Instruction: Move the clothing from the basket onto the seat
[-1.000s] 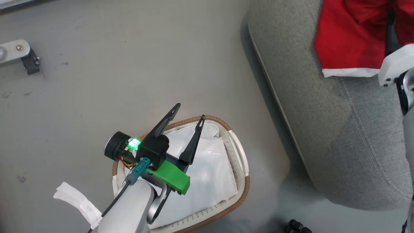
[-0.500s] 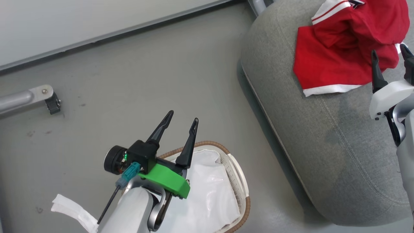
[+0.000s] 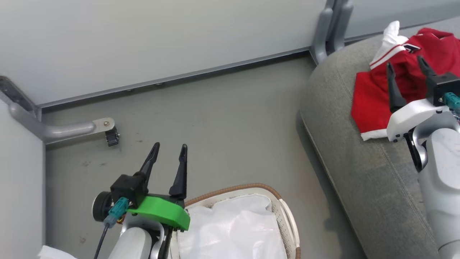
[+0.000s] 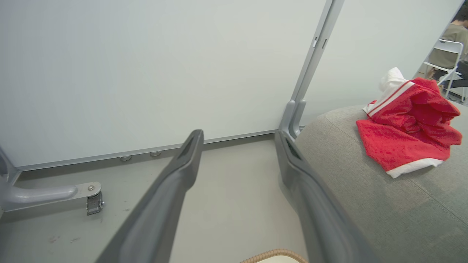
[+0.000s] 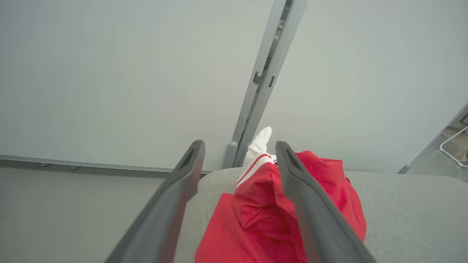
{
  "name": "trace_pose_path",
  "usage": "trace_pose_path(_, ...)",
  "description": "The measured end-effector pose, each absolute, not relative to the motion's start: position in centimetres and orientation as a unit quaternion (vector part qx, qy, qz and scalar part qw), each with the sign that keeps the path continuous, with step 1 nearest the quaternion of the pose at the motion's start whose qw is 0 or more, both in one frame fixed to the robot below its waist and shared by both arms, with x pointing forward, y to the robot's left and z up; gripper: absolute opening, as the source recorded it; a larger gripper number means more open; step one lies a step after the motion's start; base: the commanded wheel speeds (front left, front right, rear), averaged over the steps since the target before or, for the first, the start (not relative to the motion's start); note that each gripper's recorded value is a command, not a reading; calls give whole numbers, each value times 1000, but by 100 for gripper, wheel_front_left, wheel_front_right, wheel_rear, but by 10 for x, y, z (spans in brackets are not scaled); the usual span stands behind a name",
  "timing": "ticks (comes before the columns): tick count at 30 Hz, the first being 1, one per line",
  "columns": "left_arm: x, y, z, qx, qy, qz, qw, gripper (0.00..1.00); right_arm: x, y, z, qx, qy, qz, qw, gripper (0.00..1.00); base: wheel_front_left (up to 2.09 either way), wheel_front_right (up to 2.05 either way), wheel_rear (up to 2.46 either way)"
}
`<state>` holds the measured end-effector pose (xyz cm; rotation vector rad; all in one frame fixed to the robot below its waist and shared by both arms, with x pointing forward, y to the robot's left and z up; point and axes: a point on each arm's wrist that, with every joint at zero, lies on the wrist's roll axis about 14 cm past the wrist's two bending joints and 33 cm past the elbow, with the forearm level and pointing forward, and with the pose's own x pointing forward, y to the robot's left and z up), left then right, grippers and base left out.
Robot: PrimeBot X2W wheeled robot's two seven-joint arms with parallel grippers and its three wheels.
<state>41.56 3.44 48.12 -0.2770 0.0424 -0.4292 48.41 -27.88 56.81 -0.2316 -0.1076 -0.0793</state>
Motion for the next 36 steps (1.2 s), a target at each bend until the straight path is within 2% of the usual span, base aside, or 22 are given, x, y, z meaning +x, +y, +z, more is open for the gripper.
trace_pose_path(5,407,87,489,-133,4,-129,983,100,484,-232,576,-79,-84,2,993,100,0,0,0)
trace_pose_path(11,383,148,487,-134,-4,-35,990,100,467,-175,557,-30,-80,53,995,100,0,0,0)
trace_pose_path(16,359,175,481,-137,-2,8,991,100,446,-155,542,6,-70,67,995,100,0,0,0)
trace_pose_path(26,328,185,469,-153,12,31,988,100,399,-143,503,68,-26,78,994,100,0,0,0)
trace_pose_path(36,327,182,465,-154,19,27,987,100,390,-138,505,57,-30,89,994,100,0,0,0)
